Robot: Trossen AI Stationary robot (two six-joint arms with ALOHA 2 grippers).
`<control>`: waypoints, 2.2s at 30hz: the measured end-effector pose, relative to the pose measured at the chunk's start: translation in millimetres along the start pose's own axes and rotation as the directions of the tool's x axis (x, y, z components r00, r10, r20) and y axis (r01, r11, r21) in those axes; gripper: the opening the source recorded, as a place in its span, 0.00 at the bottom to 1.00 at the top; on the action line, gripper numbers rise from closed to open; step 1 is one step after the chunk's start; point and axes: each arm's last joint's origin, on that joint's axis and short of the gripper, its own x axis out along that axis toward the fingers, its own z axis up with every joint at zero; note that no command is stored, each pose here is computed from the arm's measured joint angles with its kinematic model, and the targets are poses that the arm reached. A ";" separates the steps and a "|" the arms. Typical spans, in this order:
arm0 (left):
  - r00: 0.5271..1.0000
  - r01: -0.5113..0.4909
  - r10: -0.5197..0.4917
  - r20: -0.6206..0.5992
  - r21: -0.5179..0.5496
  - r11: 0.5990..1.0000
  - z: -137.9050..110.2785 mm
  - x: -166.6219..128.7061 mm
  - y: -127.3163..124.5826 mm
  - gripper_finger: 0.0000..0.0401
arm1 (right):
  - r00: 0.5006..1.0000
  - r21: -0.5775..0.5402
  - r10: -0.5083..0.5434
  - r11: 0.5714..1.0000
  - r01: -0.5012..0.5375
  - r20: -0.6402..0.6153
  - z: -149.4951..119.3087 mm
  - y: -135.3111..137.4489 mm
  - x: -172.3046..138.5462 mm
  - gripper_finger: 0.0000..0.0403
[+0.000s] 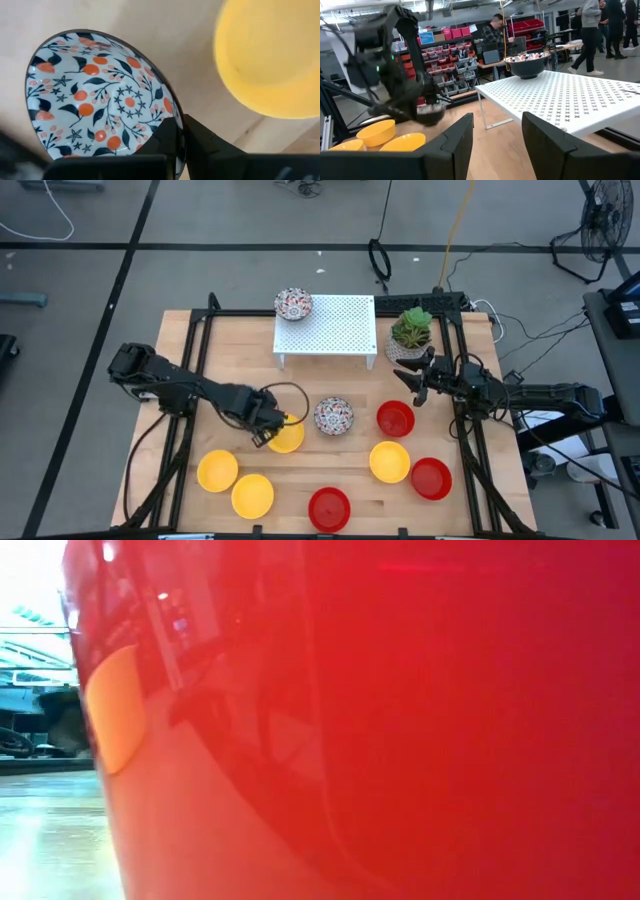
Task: Pick & Place Mini bowls
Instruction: Stack the white patterned bowl on the white patterned bowl on the shelf
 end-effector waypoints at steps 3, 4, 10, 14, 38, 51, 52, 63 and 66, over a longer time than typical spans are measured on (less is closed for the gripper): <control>0.997 -0.007 0.005 0.073 0.019 1.000 12.0 -30.2 3.3 0.02 | 1.000 -0.001 -0.001 1.000 0.001 -0.004 -0.4 -0.1 0.0 0.39; 0.994 -0.010 0.008 0.109 0.017 1.000 16.2 -41.0 4.4 0.03 | 1.000 -0.001 -0.001 1.000 0.001 -0.005 -0.5 -0.1 0.0 0.39; 0.937 -0.077 0.055 0.345 0.050 0.996 38.9 -98.3 17.9 0.05 | 1.000 -0.001 -0.004 1.000 0.004 -0.012 -1.2 -0.3 0.0 0.39; 0.895 -0.087 0.067 0.441 0.025 0.996 57.2 -120.0 33.6 0.02 | 1.000 -0.001 -0.003 1.000 0.003 -0.012 -1.1 -0.2 0.0 0.39; 0.718 -0.199 0.168 0.675 -0.033 0.979 168.2 -112.8 140.7 0.06 | 0.999 -0.008 -0.008 1.000 0.008 -0.037 -3.6 -0.7 0.0 0.39; 0.769 -0.202 0.143 0.624 0.025 0.979 188.5 -87.6 154.8 0.10 | 0.998 -0.015 -0.015 1.000 0.014 -0.054 -5.4 -1.2 0.1 0.39; 0.775 -0.203 0.143 0.616 0.028 0.979 188.6 -86.1 155.1 0.10 | 0.998 -0.015 -0.015 1.000 0.014 -0.055 -5.5 -1.2 0.1 0.39; 0.780 -0.194 0.138 0.610 0.025 0.981 191.0 -82.9 155.5 0.10 | 0.998 -0.029 -0.016 0.999 0.015 -0.059 -5.8 -1.3 0.2 0.39; 0.779 -0.189 0.137 0.611 0.020 0.982 191.0 -83.0 155.0 0.10 | 0.998 -0.034 -0.016 0.999 0.014 -0.059 -5.8 -1.3 0.2 0.39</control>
